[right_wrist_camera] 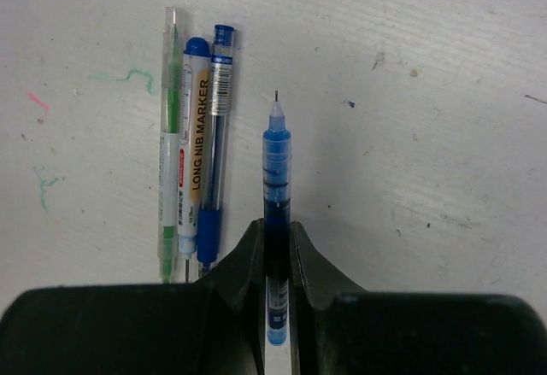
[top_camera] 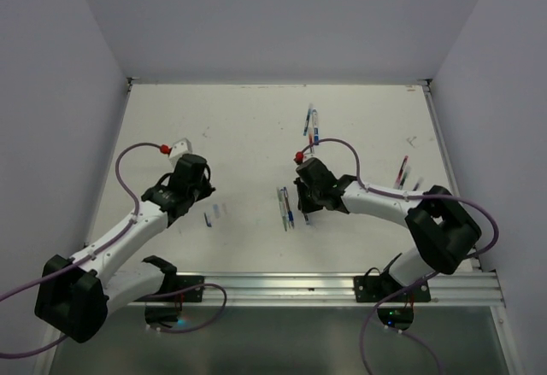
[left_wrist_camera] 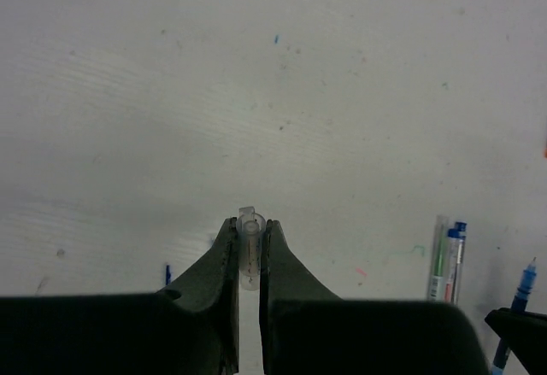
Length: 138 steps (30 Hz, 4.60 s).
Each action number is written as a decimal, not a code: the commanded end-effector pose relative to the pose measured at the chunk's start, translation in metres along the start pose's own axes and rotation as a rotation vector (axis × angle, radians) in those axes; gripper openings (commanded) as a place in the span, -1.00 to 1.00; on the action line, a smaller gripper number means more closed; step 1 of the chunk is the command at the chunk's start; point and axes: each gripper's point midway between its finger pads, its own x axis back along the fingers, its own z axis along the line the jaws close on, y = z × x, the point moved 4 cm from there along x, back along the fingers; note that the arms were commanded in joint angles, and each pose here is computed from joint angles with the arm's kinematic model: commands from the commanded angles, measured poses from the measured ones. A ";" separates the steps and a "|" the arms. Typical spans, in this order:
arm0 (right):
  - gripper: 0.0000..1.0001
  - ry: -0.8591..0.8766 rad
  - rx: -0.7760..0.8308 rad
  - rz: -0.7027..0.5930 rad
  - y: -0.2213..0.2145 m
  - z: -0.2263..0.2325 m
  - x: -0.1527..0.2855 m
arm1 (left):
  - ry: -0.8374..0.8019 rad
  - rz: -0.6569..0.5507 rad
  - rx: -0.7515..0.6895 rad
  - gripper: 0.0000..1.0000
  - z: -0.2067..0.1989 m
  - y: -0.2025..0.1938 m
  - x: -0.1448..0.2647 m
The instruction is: Open the pen caps
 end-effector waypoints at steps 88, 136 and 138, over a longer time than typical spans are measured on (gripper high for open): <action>-0.17 -0.027 -0.152 -0.202 0.184 -0.062 -0.014 | -0.315 0.233 -0.024 -1.00 -0.039 -0.111 -0.007; -0.17 -0.221 -0.148 -0.268 0.277 -0.120 -0.121 | -0.455 0.348 -0.114 -1.00 -0.092 -0.145 -0.044; -0.17 -0.216 -0.146 -0.271 0.279 -0.120 -0.123 | -0.455 0.350 -0.116 -1.00 -0.092 -0.146 -0.044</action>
